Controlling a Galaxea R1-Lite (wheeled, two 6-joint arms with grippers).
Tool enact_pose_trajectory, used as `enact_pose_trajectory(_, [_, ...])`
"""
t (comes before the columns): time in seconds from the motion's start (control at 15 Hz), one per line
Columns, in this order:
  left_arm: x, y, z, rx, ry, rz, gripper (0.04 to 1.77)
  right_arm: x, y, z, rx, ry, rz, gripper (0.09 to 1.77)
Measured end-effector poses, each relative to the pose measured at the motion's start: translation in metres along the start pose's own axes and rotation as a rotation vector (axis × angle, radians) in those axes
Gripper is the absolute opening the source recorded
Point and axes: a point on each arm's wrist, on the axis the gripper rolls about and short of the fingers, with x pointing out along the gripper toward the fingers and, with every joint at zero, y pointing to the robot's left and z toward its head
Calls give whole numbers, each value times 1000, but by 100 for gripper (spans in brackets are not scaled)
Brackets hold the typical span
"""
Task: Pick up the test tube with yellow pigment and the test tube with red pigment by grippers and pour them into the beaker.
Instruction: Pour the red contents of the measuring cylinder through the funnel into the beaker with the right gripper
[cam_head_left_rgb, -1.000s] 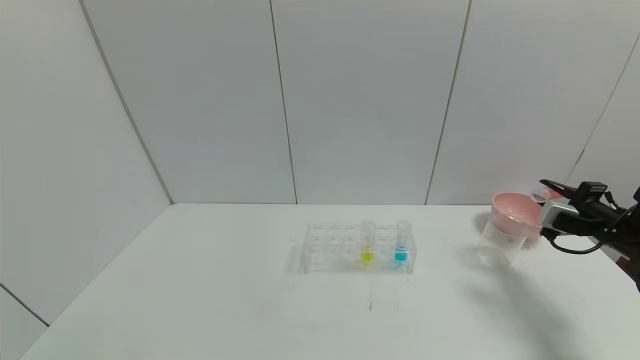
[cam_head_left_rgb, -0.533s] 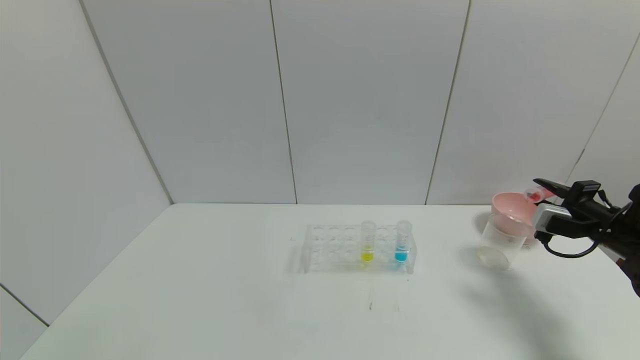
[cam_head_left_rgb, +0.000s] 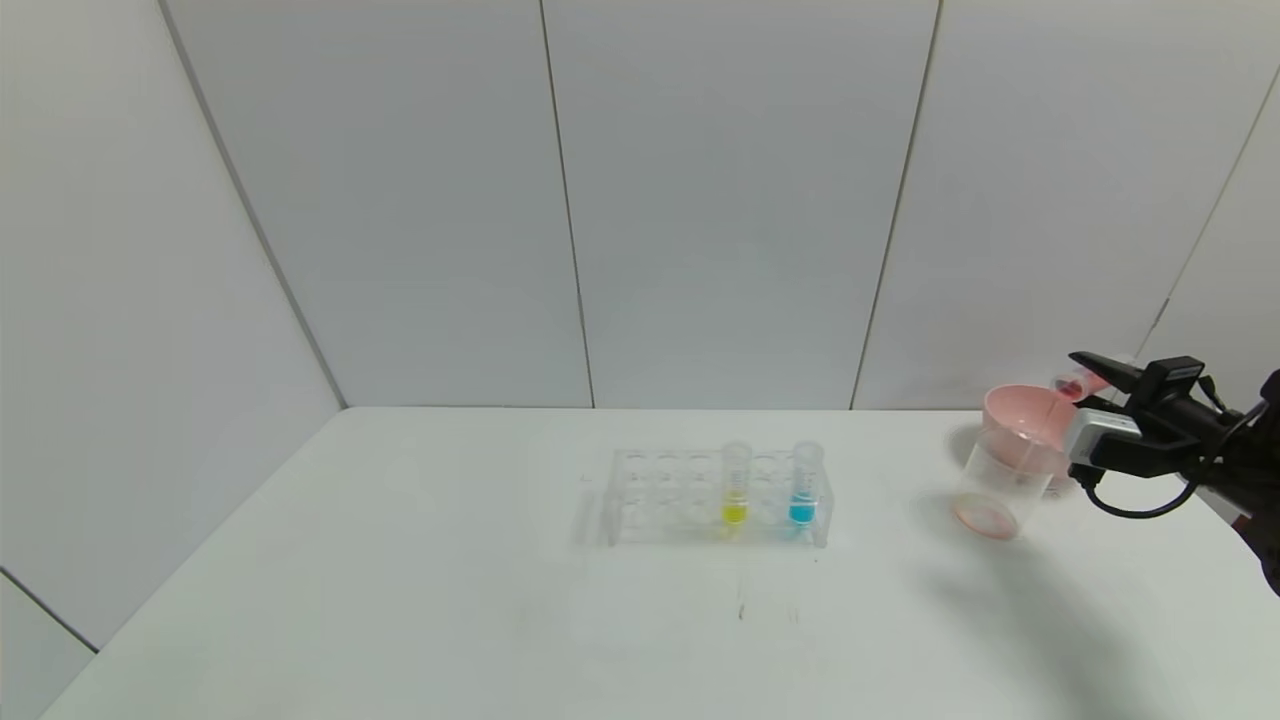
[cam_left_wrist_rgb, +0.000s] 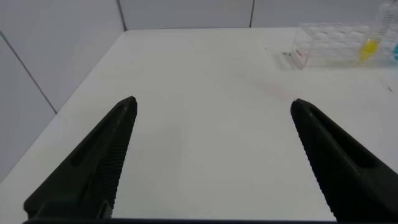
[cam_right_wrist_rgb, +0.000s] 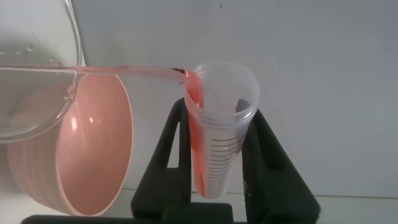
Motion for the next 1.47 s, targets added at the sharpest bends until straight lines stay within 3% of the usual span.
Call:
enact_pose_trajectory(0.2, [0, 0, 0, 0, 0, 0, 176, 1, 1, 0, -16, 0, 0, 53])
enact_pose_trajectory(0.67, [0, 0, 0, 0, 0, 0, 176, 2, -7, 3, -92, -10, -83, 53])
enact_pose_trajectory(1.47, [0, 0, 0, 0, 0, 0, 176, 5, -7, 2, -127, -9, -92, 53])
